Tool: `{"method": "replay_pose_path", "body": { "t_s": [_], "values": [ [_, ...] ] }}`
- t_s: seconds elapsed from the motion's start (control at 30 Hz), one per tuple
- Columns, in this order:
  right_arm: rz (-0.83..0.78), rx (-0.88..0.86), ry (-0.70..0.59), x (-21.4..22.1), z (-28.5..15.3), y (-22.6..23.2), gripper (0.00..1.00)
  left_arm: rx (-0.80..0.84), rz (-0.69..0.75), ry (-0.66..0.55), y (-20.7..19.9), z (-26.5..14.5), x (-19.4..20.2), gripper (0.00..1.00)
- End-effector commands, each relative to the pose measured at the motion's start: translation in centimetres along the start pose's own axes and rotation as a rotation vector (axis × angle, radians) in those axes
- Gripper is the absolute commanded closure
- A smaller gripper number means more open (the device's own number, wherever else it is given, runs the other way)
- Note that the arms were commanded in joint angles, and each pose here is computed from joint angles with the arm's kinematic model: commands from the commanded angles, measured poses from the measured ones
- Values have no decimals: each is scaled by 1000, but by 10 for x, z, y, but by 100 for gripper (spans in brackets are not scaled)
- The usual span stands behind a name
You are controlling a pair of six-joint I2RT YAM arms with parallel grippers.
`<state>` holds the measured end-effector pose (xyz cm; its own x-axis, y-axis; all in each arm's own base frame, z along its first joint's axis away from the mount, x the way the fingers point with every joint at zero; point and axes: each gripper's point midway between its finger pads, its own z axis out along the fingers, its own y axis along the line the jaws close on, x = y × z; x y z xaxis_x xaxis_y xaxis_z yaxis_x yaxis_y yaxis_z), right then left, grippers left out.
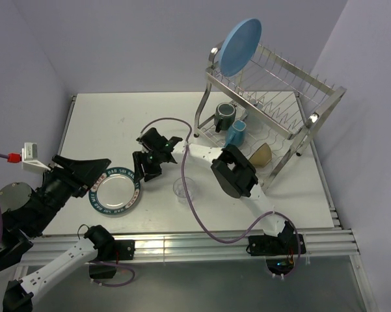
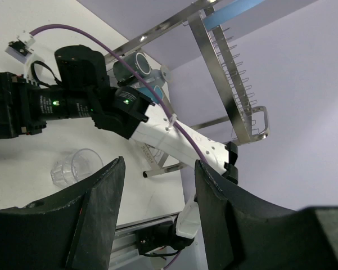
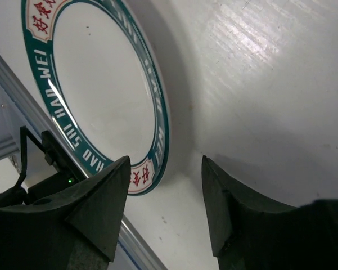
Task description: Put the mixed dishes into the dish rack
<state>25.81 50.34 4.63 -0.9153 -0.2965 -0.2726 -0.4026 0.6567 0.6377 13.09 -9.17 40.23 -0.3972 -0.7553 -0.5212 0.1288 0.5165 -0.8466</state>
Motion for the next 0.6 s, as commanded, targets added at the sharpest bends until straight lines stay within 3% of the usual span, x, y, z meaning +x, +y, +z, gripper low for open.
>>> {"method": "replay_pose_path", "body": {
  "t_s": [0.0, 0.27, 0.37, 0.57],
  "values": [
    [-24, -36, -25, -13, 3, 14, 41, 75, -37, -13, -20, -9, -9, 42],
    [44, -133, -7, -9, 20, 34, 51, 75, -31, 11, -22, -4, -4, 42],
    [74, -162, 10, -3, 27, 39, 64, 80, -26, 16, -25, -2, -3, 41],
    [95, -162, 17, 0, 35, 40, 74, 84, -19, 22, -28, -4, -4, 41]
  ]
}}
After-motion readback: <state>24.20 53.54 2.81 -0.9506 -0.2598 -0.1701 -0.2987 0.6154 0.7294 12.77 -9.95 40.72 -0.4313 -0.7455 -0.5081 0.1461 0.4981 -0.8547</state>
